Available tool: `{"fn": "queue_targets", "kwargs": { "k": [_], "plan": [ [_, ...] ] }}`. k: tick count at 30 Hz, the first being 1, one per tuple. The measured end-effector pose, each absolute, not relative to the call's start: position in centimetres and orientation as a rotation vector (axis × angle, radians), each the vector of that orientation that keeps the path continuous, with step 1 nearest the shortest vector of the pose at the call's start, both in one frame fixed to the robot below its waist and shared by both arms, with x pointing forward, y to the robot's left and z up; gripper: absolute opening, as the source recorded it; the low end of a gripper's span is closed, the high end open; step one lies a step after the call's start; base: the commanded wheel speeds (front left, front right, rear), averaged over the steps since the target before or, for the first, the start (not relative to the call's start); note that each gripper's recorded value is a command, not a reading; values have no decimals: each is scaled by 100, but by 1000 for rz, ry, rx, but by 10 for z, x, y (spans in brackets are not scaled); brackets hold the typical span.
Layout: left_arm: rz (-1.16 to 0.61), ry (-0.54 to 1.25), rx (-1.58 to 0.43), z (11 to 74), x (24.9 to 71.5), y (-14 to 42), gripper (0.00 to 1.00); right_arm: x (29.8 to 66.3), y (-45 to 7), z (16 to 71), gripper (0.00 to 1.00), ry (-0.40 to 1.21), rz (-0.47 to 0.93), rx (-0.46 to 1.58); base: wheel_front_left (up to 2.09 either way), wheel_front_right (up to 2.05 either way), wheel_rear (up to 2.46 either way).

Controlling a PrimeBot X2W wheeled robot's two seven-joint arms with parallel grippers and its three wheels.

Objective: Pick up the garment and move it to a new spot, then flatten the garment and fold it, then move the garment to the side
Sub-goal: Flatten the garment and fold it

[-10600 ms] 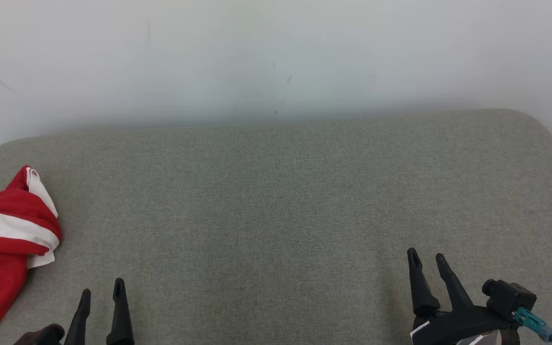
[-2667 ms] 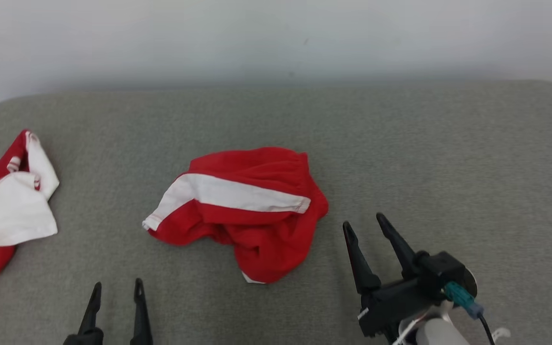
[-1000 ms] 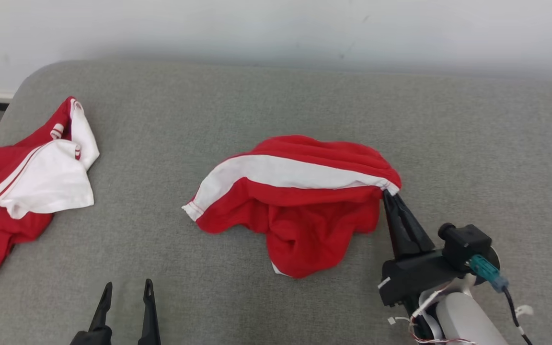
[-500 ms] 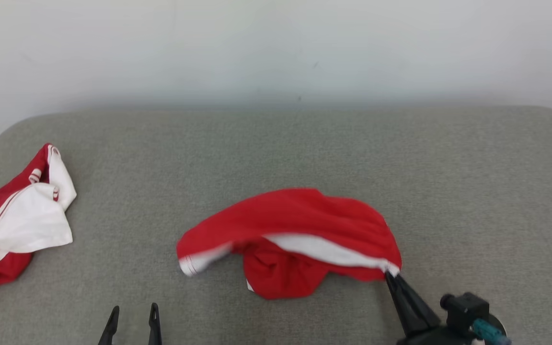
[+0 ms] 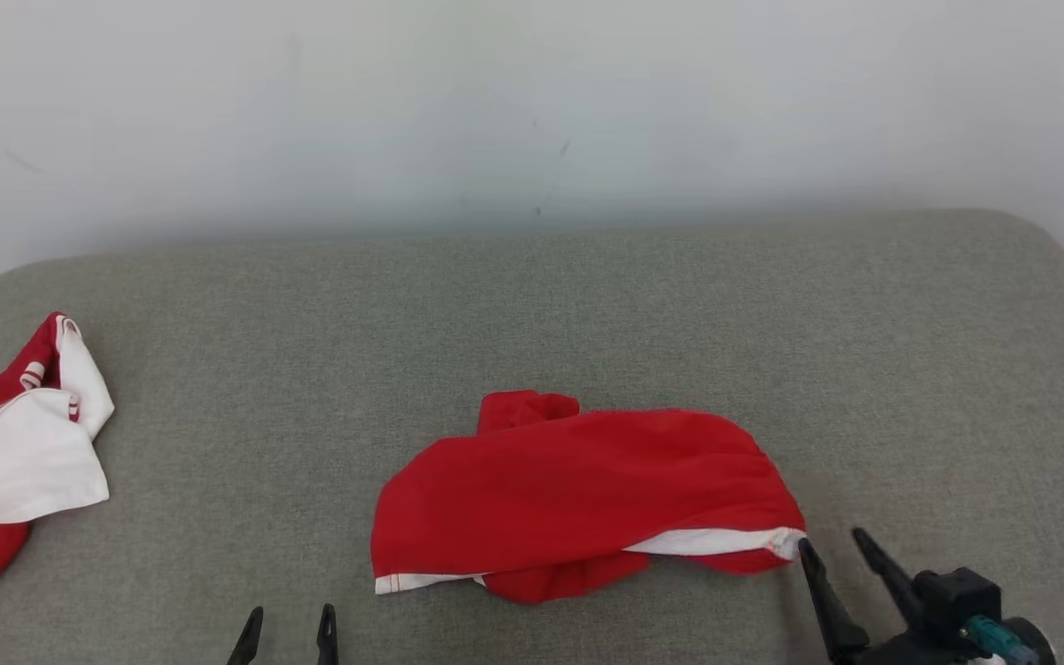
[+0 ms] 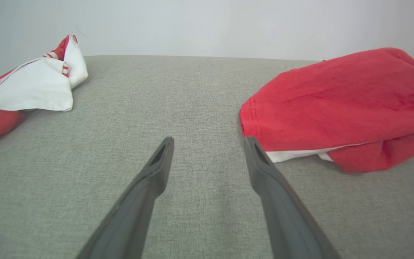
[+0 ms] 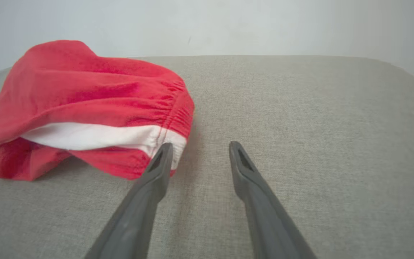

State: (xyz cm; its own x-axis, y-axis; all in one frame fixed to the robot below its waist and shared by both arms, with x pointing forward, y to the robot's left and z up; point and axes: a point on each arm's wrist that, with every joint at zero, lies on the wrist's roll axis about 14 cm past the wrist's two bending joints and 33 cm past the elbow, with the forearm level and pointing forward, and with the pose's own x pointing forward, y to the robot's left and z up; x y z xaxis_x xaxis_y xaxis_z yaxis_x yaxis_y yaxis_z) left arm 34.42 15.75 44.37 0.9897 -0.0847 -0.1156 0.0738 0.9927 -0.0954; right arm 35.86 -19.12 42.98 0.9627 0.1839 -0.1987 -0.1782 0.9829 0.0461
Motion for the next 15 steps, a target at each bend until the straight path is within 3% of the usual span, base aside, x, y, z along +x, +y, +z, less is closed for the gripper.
{"fn": "queue_targets", "kwargs": {
  "k": [15],
  "plan": [
    [-159, 214, -226, 418, 377, 126, 100, 369, -211, 429, 100, 186, 86, -10, 0, 0, 0]
  ]
}}
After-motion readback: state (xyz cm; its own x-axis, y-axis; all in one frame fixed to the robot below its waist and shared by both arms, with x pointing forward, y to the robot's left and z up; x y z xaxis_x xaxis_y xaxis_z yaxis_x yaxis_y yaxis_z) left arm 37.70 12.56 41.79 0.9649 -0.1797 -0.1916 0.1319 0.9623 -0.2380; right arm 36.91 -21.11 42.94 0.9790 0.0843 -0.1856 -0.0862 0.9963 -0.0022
